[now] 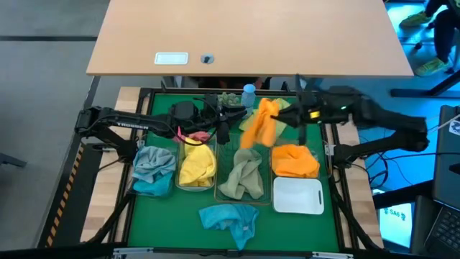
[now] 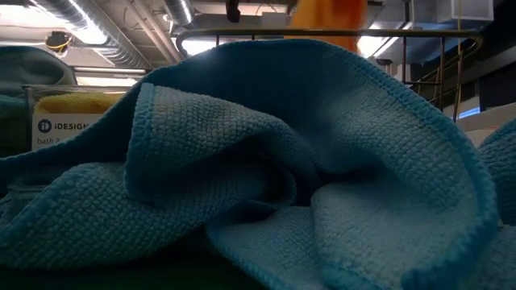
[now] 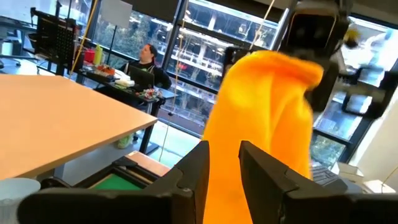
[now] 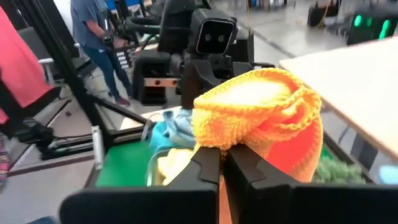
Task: Sort microfiber towel by color & place in baskets
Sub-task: Put the orange microfiber cloth into the right transparent bin
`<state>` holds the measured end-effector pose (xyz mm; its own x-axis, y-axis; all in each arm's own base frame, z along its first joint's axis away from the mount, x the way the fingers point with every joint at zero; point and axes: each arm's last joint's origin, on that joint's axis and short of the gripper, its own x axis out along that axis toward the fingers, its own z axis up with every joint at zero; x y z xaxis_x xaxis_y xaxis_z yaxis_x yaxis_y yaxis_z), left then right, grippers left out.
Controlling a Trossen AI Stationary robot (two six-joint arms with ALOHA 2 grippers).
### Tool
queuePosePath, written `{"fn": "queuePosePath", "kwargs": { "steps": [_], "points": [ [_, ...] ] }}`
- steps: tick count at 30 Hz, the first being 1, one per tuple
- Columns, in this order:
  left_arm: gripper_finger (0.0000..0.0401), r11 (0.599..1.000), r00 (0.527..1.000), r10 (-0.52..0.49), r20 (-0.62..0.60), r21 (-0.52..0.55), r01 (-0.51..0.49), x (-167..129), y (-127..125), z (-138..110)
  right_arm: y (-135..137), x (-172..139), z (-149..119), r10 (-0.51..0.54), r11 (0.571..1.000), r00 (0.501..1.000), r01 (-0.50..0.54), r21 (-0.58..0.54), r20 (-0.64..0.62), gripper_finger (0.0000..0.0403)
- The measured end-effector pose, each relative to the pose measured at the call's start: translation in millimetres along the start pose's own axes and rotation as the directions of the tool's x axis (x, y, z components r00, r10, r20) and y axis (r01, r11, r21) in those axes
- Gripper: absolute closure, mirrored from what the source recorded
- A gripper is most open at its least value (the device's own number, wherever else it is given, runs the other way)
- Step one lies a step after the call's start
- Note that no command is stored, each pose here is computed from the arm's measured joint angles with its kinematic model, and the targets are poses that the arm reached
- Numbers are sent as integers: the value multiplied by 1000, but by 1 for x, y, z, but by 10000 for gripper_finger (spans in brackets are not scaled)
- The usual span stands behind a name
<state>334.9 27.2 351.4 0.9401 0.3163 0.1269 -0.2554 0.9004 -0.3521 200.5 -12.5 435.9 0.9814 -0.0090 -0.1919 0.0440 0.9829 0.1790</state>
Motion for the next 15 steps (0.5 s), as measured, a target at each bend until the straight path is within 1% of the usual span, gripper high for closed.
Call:
{"fn": "queuePosePath", "kwargs": {
  "steps": [4, 8, 12, 15],
  "points": [
    [317, 1000, 1000, 0, 0, 0, 0, 0, 0, 0, 7, -28, 24, 15, 997, 999, -12, 78, -34, 401],
    [316, 1000, 1000, 9, -25, 7, -9, 0, 1, -2, 11, -50, 38, 20, 989, 998, -10, 148, -64, 401],
    [316, 1000, 999, 15, -42, 12, -15, 0, 1, -4, 11, -66, 38, 7, 978, 991, 22, 209, -137, 401],
    [316, 1000, 999, 18, -48, 14, -17, 0, 2, -5, 10, -74, 28, -8, 967, 973, 66, 245, -231, 401]
  ]
}}
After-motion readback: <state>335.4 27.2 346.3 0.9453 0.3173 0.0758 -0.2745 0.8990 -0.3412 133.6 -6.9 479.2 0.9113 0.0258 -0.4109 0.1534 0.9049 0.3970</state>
